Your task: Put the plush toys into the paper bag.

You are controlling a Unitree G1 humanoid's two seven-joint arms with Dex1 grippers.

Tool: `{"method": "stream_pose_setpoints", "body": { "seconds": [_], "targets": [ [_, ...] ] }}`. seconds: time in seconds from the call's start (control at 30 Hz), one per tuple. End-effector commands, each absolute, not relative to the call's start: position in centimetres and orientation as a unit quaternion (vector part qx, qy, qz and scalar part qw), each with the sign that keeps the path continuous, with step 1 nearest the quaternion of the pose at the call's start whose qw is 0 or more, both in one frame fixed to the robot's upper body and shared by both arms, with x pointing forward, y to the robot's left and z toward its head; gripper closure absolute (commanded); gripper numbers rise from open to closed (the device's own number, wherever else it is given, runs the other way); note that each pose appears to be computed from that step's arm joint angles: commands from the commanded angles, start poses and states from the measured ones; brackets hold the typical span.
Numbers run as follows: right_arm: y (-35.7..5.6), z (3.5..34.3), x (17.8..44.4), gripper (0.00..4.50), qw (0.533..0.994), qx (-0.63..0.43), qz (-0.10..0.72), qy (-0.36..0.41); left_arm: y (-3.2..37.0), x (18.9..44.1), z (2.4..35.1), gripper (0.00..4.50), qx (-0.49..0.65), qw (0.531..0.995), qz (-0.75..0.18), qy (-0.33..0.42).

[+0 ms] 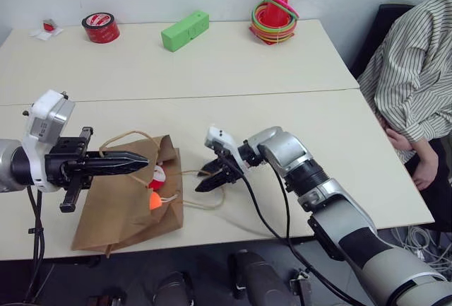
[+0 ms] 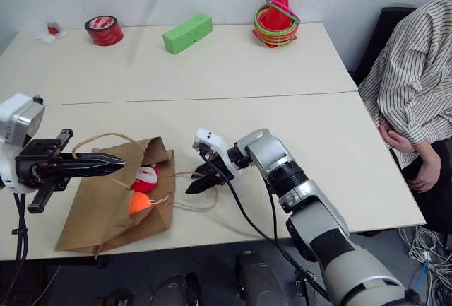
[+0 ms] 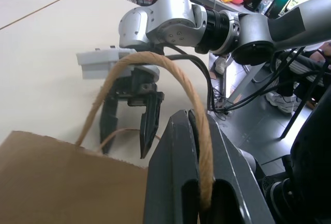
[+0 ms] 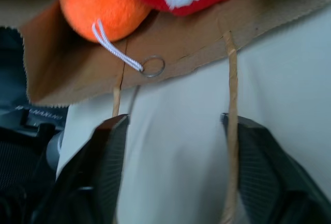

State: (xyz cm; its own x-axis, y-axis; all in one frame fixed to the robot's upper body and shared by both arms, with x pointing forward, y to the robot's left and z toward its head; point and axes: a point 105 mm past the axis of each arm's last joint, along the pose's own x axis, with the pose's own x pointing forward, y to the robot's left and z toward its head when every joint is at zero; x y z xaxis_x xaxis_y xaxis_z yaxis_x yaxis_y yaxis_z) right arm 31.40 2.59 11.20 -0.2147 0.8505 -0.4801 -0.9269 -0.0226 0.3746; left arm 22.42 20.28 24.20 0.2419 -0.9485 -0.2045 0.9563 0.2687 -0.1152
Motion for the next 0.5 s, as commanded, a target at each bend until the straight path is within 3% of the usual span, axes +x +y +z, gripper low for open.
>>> {"method": "stream_pose_setpoints", "body": {
  "seconds": [0.03,0.17,0.27,0.5],
  "targets": [
    [2.8,12.9,30.9,3.06,0.616,0.037,0.721,0.314,20.0,22.1,25.0,4.5,0.029,0.786,-0.61,0.093],
    [0.9,16.6,29.9,4.46,0.585,0.129,0.751,0.278,19.8,22.3,25.0,4.5,0.029,0.786,-0.611,0.087],
    [-1.4,18.7,29.2,4.49,0.58,0.152,0.756,0.263,19.8,22.5,25.1,4.5,0.027,0.788,-0.609,0.08],
    [-5.7,25.2,29.9,4.49,0.626,0.203,0.729,0.19,20.5,24.1,26.4,4.5,0.025,0.815,-0.579,0.01]
  ]
}}
